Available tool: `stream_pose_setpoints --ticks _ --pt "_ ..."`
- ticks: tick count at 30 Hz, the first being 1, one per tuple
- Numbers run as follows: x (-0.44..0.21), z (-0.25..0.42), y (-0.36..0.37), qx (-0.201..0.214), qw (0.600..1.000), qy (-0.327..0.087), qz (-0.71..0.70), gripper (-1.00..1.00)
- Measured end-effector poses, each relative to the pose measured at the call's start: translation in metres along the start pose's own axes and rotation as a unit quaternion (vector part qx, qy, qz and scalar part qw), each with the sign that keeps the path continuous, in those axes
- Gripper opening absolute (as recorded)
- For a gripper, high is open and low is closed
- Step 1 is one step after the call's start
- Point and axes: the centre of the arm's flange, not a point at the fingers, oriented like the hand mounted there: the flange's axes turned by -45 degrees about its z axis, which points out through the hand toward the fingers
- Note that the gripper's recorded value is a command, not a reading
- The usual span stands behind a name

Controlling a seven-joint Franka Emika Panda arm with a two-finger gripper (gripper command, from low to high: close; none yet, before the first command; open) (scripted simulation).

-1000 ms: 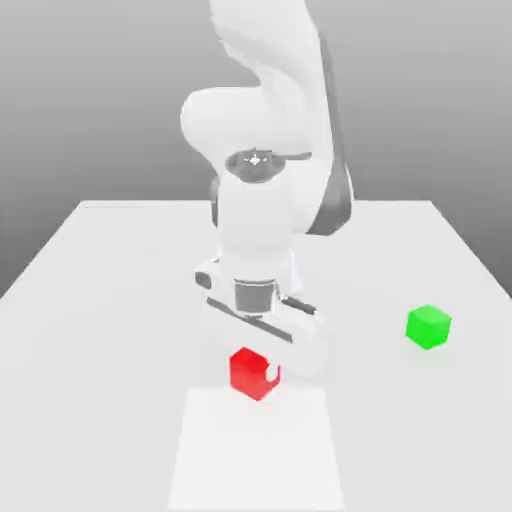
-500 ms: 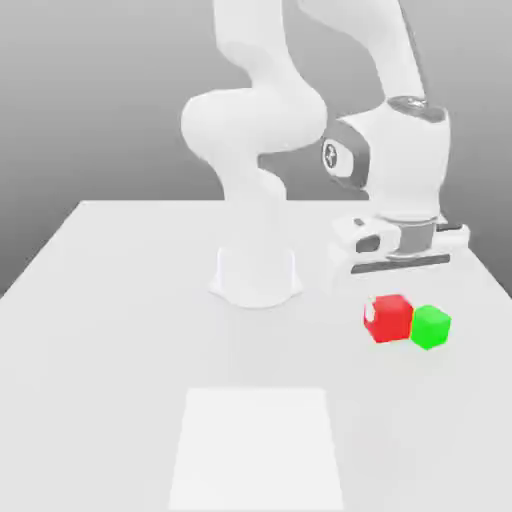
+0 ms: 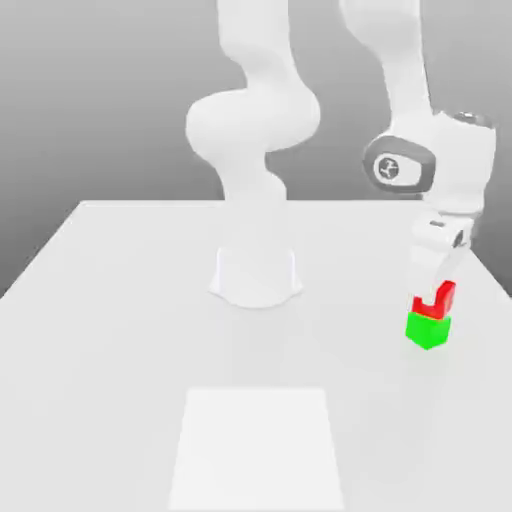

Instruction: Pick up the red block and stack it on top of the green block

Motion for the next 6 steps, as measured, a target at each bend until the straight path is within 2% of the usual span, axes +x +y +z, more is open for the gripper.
stream_pose_setpoints --ticks 6 --pt "0.0005 -0.001 0.0029 0.0 1.0 0.0 0.005 1.0"
